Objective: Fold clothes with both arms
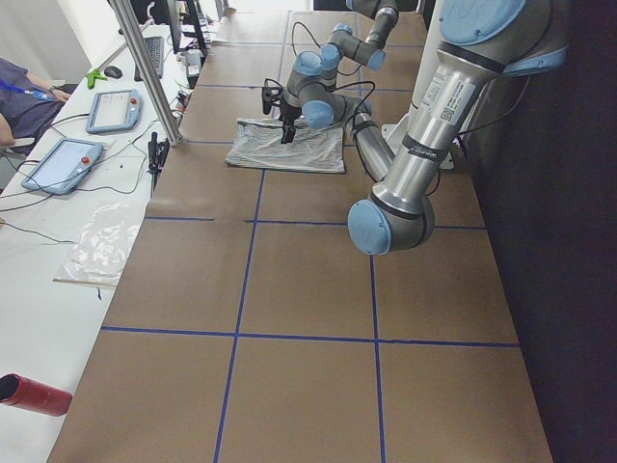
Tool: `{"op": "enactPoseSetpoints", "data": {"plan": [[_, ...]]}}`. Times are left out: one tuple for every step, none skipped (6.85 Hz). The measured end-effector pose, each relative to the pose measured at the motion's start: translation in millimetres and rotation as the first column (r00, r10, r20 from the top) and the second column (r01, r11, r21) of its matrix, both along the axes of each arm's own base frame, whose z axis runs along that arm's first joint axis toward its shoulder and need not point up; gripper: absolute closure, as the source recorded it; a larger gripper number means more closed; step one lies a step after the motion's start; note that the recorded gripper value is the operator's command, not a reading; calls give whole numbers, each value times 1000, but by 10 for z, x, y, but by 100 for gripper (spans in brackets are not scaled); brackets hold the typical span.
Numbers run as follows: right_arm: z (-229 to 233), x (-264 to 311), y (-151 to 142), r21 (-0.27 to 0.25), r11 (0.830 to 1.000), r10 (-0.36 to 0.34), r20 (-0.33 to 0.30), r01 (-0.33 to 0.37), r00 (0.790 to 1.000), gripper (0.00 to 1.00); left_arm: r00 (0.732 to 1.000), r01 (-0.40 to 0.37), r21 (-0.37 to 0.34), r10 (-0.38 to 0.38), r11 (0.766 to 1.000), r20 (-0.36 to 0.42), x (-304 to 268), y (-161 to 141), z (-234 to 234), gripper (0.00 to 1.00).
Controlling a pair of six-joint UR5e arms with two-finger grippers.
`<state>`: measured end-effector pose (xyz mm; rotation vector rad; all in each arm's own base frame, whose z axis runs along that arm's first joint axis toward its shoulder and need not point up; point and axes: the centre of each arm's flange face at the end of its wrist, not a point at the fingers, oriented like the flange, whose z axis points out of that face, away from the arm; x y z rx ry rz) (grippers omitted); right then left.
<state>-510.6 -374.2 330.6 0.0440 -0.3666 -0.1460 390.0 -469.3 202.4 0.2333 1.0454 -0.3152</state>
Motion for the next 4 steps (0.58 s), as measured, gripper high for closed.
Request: {"op": "enactPoseSetpoints", "data": {"plan": [[-125,42,-63,17,1000,-4,30,4,1000,0,1000,-1,2,1,1000,0,2,2,-4,0],[-348,-2,-114,52,999,-8,93,4,996,0,1000,-3,5,3,1000,0,3,3,-6,0],[-539,-87,-165,98,995,-16,179,-2,984,0,1000,-5,9,5,1000,1,2,2,-3,0],[-607,-199,-226,138,990,-25,251,-11,968,0,1000,-6,11,6,1000,2,6,-6,11,0]]}}
